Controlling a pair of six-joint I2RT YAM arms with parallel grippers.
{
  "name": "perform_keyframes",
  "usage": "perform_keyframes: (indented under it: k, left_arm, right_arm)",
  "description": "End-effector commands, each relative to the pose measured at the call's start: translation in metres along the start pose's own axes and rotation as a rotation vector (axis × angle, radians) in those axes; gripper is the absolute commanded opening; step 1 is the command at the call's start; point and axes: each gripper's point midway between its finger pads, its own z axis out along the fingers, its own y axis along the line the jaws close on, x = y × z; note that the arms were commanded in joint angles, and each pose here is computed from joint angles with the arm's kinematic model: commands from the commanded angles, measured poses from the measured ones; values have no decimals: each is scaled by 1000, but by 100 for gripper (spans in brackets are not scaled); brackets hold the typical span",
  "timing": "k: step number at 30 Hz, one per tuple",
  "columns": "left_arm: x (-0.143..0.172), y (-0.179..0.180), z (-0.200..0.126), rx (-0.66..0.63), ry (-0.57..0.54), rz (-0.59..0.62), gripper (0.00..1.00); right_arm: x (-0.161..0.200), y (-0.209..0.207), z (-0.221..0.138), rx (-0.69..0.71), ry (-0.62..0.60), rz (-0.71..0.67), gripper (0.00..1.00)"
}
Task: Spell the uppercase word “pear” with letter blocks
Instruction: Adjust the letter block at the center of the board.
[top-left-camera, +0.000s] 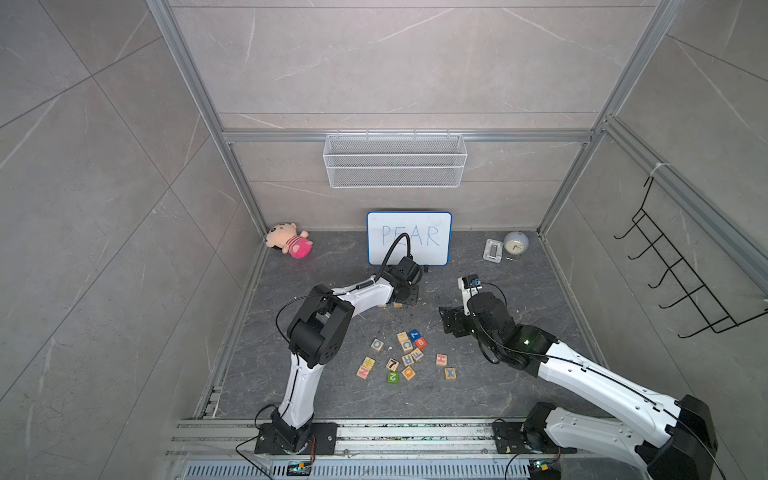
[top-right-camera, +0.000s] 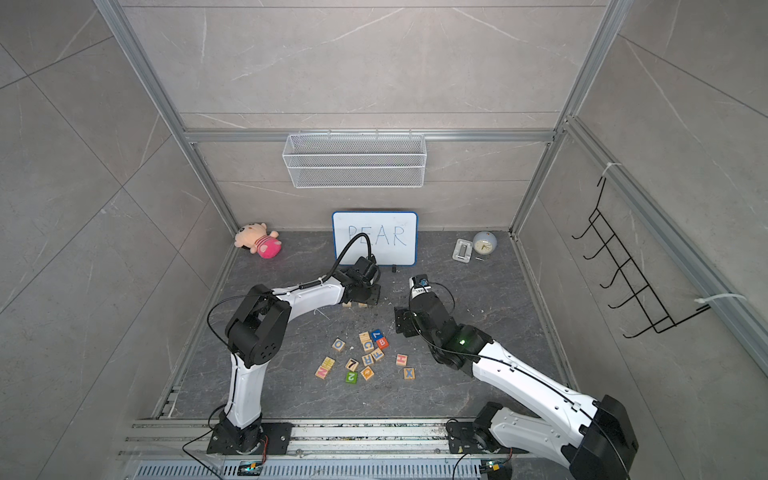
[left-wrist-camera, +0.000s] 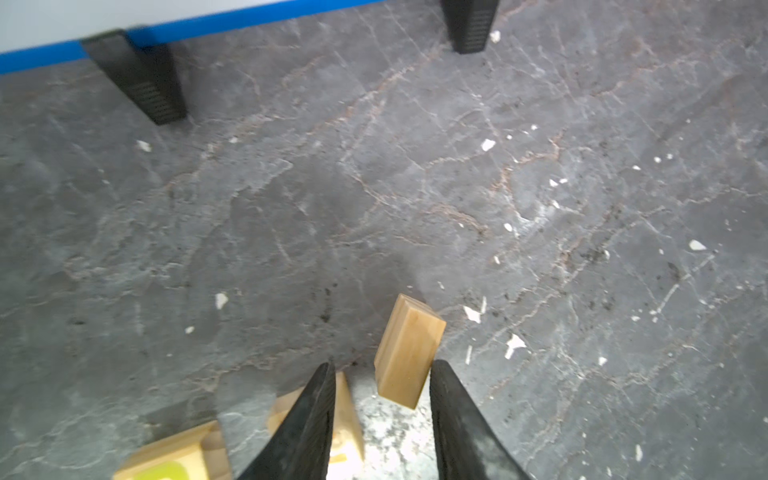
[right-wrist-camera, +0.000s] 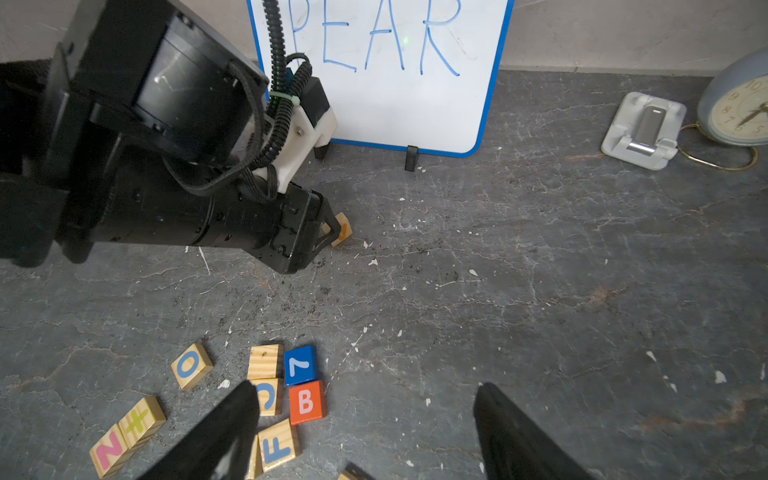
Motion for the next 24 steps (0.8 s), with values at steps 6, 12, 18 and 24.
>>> perform_keyframes:
  k: [6, 12, 18, 24]
  left_arm:
    - [-29, 13, -27, 40, -67, -24, 39]
    - [-30, 6, -26, 93, -37, 27, 35]
    - [-27, -23, -39, 70, -78, 135, 60]
    - [-24, -10, -17, 13, -40, 151, 60]
  right_arm:
    - [5, 4, 4, -23, 9, -4, 84]
    - [1, 5, 1, -33, 3, -13, 84]
    - [4, 6, 6, -29, 16, -16, 84]
    - [0, 11, 7, -54, 11, -9, 84]
